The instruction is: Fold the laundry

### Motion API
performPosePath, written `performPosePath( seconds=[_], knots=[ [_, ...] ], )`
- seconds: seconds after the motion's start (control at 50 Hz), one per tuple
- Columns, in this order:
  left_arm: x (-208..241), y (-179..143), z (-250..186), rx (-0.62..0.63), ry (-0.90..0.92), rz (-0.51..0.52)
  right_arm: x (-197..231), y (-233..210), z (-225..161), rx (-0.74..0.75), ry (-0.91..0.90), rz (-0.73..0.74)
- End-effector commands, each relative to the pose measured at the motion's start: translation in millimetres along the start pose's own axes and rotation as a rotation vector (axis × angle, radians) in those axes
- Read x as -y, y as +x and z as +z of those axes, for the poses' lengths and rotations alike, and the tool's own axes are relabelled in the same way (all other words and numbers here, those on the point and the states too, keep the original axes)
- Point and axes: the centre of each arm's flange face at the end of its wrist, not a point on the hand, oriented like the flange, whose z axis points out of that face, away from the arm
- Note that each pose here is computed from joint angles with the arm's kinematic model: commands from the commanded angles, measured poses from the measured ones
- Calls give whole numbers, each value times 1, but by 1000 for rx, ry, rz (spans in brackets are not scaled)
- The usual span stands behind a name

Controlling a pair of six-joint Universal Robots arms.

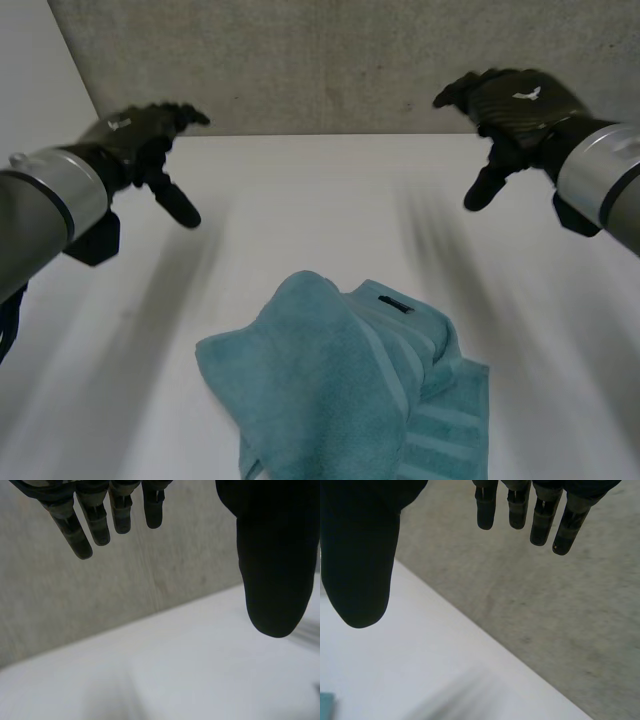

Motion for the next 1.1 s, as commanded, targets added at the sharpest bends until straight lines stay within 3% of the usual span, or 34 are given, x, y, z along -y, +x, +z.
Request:
performPosePath(
  seconds=[0.02, 0.16, 0.34, 0.5, 0.6, 0.68, 0.76, 0.8, 0.82, 0.86, 0.88, 0.94, 0.98, 1.1],
  knots=[
    [-57, -6, -2, 14, -290, -36, -28, -49, 20, 239, -84, 2],
    [-99, -16, -15, 24, -446, -85, -54, -80, 33, 417, -196, 61],
    [-134, -2, -30, -97, -549, -138, -82, -121, 38, 645, -374, 215],
    [-155, 0, -25, -111, -594, -147, -98, -130, 44, 687, -455, 280],
    [-162, 2, -19, -125, -598, -147, -89, -127, 51, 672, -418, 262],
    [-141, 6, 5, -142, -437, -113, -68, -120, 60, 642, -330, 235],
    [-100, 10, 26, -144, -241, -63, -10, -98, 76, 522, -112, 196],
    [-40, 12, 40, -101, -10, -40, 15, -86, 81, 451, -3, 166],
    [-40, 12, 40, -101, -9, -40, 37, -73, 88, 353, 120, 131],
    [26, 8, 39, -11, 255, -41, 80, -49, 93, 132, 358, 83],
    [54, 4, 37, 35, 395, -51, 80, -49, 93, 131, 359, 82],
    [75, 3, 31, 66, 523, -62, 123, -27, 77, -27, 549, 61],
    [100, 14, 14, 57, 712, -73, 137, -24, 65, -41, 608, 53],
    [78, 34, 1, 6, 715, -67, 113, -43, 50, 75, 580, 17]
  ],
)
